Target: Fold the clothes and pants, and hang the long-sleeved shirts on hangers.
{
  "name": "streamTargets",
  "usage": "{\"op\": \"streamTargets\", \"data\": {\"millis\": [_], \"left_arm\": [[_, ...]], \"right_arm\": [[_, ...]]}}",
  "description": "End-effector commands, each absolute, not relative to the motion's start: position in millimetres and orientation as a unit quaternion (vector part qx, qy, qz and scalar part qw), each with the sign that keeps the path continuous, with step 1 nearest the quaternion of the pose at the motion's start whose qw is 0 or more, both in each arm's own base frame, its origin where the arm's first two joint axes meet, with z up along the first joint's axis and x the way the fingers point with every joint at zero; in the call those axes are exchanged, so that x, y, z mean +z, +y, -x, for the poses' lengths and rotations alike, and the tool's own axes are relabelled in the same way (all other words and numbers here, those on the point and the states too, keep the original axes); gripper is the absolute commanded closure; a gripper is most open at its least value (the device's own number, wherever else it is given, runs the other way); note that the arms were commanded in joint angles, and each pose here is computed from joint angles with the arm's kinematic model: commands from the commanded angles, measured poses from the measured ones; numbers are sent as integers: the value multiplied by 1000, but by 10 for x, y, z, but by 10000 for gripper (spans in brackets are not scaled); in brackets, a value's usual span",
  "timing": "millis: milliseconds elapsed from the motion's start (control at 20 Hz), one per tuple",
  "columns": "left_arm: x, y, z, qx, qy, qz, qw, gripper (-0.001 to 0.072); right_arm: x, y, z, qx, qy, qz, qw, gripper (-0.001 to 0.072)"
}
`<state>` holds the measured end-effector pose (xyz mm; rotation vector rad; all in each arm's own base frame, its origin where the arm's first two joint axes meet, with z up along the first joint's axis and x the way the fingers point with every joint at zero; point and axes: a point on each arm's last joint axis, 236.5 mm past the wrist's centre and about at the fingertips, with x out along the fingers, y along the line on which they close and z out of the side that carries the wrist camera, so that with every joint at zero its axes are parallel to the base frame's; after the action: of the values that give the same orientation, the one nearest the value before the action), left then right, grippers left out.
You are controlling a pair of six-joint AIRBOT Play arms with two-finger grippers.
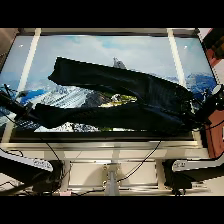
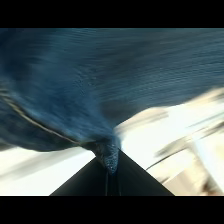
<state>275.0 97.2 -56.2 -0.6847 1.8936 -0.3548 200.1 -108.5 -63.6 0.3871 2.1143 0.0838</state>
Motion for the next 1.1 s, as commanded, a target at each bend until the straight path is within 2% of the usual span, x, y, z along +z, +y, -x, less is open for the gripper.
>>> {"op": "streamTargets", "data": {"millis": [0, 150, 350, 500, 750, 800, 850, 900, 950, 1000, 1050], "left_arm": [[47, 813, -3569, -237, 631, 394, 625, 668], [314, 1193, -4323, -183, 496, 432, 731, 669], [276, 1549, -5015, -68, 399, 459, 791, 668], [141, 1378, -5292, -57, 390, 446, 804, 666], [-269, 856, -5485, -81, 425, 434, 790, 655], [-313, 796, -5517, -85, 426, 426, 794, 634], [-336, 762, -5546, -90, 425, 413, 801, 547], [-336, 734, -5571, -94, 422, 401, 808, 341], [-324, 722, -5592, -98, 418, 393, 813, 94], [-304, 716, -5605, -100, 414, 391, 816, 28], [-267, 705, -5609, -109, 410, 382, 821, 28]], "right_arm": [[-700, -1107, -2039, 29, 859, -155, 487, 670], [-749, -1149, -2102, 23, 851, -149, 502, 670], [-835, -1219, -2229, 9, 836, -142, 530, 670], [-859, -1239, -2273, 4, 830, -141, 539, 670], [-874, -1252, -2301, 2, 827, -140, 545, 670], [-874, -1251, -2302, 2, 826, -140, 545, 670], [-874, -1252, -2302, 2, 826, -140, 545, 670], [-875, -1252, -2302, 2, 827, -140, 545, 670], [-874, -1252, -2303, 2, 826, -139, 546, 670], [-875, -1252, -2302, 2, 826, -140, 545, 670], [-875, -1252, -2302, 2, 826, -140, 545, 669]]}}
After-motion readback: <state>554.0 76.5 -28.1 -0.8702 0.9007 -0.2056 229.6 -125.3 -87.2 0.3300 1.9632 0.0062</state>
